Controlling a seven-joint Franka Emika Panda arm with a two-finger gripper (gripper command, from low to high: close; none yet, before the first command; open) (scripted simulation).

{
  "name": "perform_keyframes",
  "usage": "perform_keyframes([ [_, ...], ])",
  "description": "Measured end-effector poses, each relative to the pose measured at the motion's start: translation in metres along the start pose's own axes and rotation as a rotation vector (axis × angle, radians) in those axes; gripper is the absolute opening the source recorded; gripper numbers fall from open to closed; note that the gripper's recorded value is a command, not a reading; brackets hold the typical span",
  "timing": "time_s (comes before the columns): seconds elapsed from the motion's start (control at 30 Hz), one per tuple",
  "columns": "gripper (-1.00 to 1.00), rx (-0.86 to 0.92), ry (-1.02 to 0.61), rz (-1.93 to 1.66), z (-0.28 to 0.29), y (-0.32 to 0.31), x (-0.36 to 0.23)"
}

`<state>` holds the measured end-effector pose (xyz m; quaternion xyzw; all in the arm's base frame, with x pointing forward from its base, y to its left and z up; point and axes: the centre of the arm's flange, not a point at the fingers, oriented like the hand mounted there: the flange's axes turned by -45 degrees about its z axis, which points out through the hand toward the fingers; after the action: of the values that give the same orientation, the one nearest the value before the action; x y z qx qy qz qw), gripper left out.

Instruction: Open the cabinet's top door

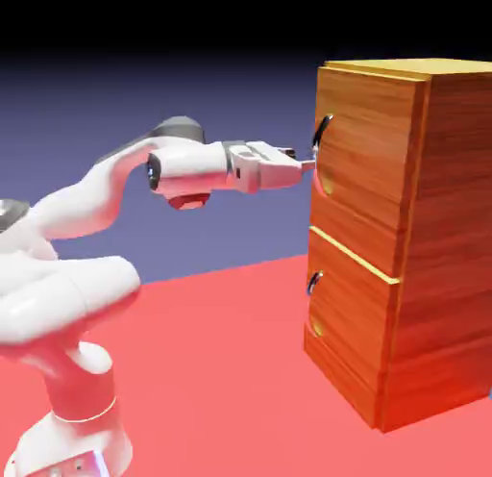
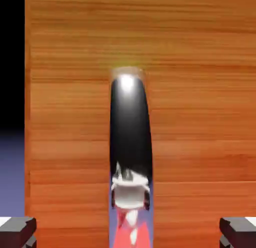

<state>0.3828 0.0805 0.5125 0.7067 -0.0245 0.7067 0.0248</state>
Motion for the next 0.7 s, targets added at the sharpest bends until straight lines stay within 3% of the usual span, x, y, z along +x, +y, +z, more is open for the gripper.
perform_keyframes([
  [0.03, -1.0, 0.0, 0.0, 0.0, 0.007, 0.001, 0.0],
  [0.7, -1.0, 0.502, 0.0, 0.001, -0.081, 0.097, 0.0],
])
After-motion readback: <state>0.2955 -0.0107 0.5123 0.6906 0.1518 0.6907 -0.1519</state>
